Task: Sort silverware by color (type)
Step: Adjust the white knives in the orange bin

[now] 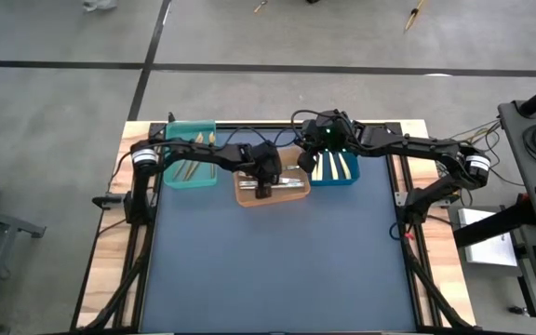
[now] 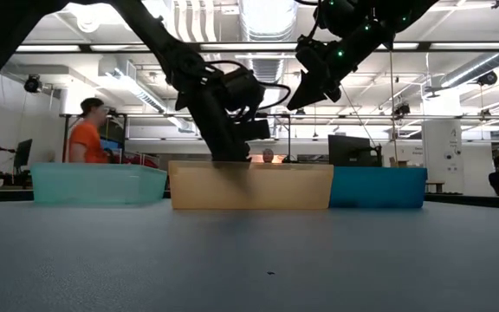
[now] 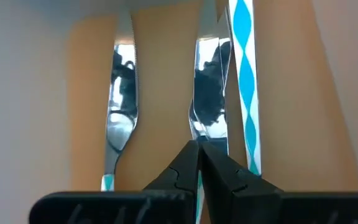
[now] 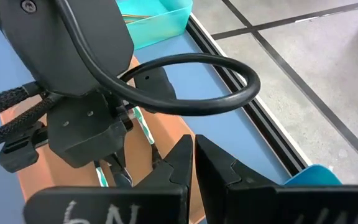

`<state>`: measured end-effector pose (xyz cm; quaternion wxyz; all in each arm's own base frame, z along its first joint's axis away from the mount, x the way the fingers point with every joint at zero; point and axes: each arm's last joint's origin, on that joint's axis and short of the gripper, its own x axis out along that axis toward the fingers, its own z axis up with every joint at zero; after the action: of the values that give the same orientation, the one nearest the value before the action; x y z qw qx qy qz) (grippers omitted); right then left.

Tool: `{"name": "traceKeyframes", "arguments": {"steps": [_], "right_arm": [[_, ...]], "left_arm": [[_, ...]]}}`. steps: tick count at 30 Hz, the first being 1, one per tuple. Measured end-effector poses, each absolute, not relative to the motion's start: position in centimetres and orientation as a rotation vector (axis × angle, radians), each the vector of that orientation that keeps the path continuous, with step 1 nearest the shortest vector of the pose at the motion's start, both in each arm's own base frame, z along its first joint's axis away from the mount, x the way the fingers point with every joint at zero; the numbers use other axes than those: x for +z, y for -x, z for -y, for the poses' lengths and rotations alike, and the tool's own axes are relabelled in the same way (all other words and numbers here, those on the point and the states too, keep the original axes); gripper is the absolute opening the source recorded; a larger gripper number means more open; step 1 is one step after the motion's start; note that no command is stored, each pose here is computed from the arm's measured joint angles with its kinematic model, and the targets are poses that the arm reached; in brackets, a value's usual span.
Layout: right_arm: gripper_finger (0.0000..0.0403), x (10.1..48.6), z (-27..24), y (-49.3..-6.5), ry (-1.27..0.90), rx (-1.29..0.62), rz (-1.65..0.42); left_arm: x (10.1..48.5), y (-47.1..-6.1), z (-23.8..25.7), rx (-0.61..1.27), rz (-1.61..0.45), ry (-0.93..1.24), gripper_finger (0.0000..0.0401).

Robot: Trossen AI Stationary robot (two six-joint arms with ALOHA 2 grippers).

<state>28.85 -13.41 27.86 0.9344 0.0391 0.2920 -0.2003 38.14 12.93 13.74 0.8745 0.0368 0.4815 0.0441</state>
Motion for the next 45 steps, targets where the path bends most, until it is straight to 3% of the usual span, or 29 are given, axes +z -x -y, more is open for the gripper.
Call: {"name": "traceKeyframes", "arguments": {"steps": [15,27,45], "right_arm": [[0.0009,27.9,13.4,-28.9,-0.092,-0.414,-0.589],[0.0009,27.9,13.4,-28.9,-0.092,-0.413,-0.588],[0.0009,28.1,13.5,-29.0,-0.091,-0.416,-0.569]], "left_arm": [[14.1,-37.2,-14.5,0.275,-1.056,-0.111,0.0000],[15.5,-36.1,-13.9,0.074,-1.108,-0.246,0.0000],[14.3,-35.6,-13.7,-0.018,-1.126,-0.157,0.0000]]}}
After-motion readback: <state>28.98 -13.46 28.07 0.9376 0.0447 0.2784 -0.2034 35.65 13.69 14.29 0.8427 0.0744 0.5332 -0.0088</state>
